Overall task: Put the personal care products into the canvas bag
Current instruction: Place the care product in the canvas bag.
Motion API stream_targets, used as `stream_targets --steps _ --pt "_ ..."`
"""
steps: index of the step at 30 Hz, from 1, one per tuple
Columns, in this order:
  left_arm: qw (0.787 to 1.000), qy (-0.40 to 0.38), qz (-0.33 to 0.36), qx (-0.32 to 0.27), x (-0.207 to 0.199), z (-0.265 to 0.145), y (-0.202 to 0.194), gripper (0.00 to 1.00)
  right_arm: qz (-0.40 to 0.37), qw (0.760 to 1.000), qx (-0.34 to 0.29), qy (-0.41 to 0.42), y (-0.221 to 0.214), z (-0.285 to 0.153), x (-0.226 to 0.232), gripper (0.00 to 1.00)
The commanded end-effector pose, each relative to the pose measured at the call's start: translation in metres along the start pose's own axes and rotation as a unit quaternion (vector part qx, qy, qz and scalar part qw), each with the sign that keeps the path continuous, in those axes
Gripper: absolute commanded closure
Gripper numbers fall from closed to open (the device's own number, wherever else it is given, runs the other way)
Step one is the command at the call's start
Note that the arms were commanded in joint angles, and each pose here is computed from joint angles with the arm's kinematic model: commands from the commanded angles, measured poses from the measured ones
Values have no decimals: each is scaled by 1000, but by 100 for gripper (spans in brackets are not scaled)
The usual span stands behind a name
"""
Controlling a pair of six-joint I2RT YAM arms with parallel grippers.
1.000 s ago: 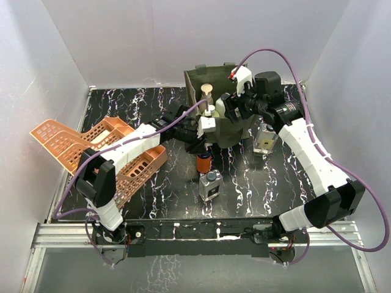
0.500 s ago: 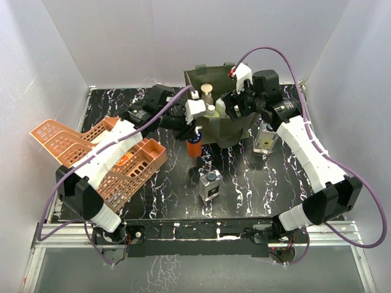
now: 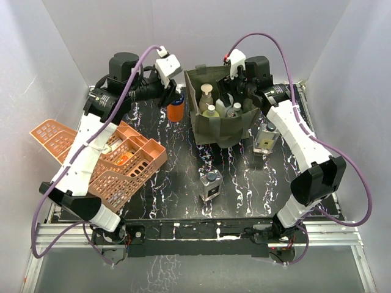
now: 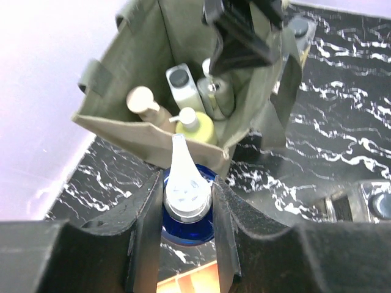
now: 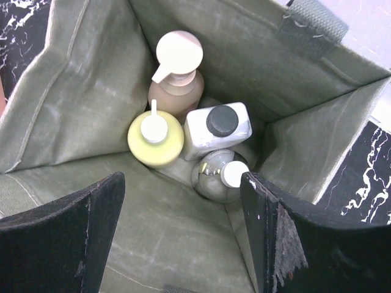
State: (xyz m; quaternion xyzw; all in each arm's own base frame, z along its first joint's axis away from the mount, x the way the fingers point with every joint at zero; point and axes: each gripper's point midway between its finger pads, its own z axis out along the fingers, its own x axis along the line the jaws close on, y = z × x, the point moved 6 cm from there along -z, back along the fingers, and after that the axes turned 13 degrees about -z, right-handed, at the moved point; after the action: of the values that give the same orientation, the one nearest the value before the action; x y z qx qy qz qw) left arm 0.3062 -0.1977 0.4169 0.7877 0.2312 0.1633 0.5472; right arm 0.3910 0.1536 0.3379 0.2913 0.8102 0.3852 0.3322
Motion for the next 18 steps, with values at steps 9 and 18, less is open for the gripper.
stream_targets --steps 9,18 --pt "985 -9 14 -173 13 7 115 100 -1 996 -58 -65 35 -15 -25 21" --pt "971 -9 -13 -239 40 53 140 100 16 993 -62 -99 25 -36 -51 20"
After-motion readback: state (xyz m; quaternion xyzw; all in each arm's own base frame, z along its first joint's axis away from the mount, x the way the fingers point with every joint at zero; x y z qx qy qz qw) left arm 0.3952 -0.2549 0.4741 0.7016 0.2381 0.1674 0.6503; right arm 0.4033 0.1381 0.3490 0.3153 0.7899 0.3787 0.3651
